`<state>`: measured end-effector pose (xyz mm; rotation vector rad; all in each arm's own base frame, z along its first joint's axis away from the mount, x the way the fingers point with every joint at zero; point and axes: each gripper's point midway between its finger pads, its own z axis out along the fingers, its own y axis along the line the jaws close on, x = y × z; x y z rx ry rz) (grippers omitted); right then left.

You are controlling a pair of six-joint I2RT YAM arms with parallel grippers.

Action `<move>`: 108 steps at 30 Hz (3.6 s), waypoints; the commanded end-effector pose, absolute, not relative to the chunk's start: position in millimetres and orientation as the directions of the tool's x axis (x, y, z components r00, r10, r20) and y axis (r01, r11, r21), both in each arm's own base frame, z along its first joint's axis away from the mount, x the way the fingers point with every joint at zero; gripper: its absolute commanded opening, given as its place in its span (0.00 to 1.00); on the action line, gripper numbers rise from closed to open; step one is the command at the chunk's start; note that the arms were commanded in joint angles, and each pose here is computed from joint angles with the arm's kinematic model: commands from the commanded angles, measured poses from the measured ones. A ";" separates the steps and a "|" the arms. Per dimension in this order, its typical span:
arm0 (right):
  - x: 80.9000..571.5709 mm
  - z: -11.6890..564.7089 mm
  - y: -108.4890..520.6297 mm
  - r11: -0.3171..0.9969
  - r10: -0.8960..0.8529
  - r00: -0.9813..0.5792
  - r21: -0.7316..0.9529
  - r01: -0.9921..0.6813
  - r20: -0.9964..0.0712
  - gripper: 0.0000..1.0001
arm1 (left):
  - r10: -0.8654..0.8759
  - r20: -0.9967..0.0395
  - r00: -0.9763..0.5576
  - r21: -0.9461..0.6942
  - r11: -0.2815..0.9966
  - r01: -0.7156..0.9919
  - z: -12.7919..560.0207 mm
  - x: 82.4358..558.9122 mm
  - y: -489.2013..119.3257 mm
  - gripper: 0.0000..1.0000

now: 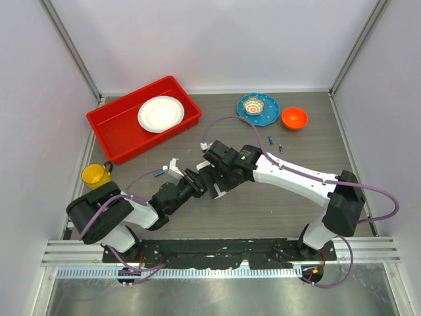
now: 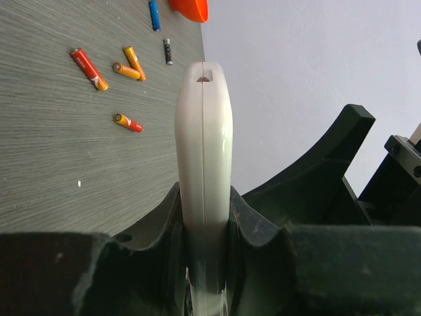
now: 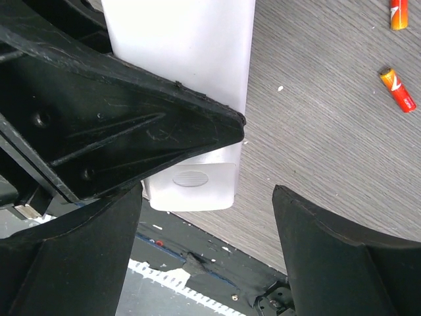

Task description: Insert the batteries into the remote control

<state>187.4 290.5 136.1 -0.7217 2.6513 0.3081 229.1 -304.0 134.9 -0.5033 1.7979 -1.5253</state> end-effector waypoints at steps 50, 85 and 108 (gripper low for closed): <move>184.9 223.6 281.7 0.362 0.195 -0.762 0.768 -0.529 -0.617 0.88 | -0.383 -0.258 -0.887 -0.899 -0.241 0.365 268.0 214.3 -320.2 0.00; 180.7 211.7 291.5 0.296 0.197 -0.825 0.835 -0.465 -0.529 0.52 | -0.400 -0.267 -0.876 -0.894 -0.237 0.381 269.3 213.5 -317.2 0.00; 186.0 202.3 290.7 0.334 0.205 -0.835 0.838 -0.431 -0.511 0.22 | -0.380 -0.263 -0.887 -0.897 -0.243 0.370 267.9 203.3 -317.0 0.00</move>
